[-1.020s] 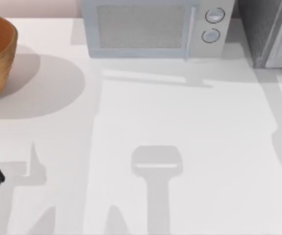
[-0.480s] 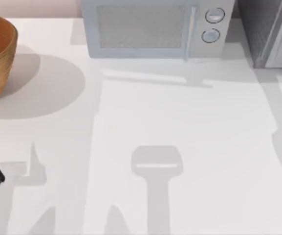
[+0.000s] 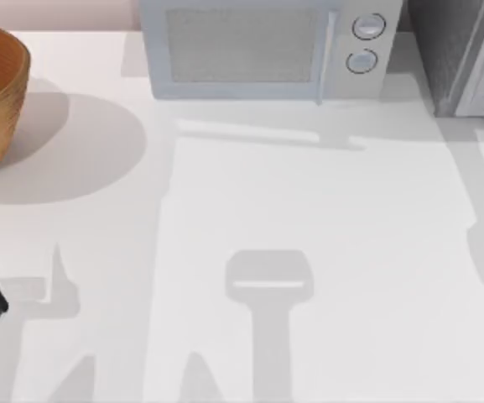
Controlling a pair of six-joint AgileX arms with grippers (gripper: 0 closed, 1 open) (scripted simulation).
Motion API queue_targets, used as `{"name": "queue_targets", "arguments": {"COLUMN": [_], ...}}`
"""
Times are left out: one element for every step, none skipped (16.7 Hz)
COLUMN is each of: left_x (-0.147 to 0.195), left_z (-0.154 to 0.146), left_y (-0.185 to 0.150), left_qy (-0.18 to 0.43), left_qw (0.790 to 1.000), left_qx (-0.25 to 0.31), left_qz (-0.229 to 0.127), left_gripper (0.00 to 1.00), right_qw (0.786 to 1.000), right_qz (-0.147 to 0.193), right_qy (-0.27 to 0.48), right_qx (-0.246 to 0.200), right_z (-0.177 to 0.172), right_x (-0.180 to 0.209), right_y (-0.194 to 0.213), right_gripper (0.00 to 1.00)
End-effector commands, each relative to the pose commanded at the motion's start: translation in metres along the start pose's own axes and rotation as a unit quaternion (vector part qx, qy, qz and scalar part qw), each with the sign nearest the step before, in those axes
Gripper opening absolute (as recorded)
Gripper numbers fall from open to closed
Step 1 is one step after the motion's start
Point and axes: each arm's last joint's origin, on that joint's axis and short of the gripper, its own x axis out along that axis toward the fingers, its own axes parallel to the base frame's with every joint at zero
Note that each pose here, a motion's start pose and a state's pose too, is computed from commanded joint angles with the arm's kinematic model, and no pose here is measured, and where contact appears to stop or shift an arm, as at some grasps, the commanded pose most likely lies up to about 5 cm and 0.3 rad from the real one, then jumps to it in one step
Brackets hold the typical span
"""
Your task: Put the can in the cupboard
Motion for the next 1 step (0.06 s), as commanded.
{"name": "queue_targets", "arguments": {"left_x": [0.0000], "left_z": [0.0000], "left_y": [0.0000], "left_qy": [0.000], "left_qw": [1.000], "left_qx": [0.000], "left_qz": [0.000], "left_gripper": [1.00], "right_qw": [1.000], "right_qz": [0.000], "right_qy": [0.000], "right_qx": [0.000], "right_z": [0.0000], "right_x": [0.0000], "right_y": [0.0000], "right_gripper": [1.00]}}
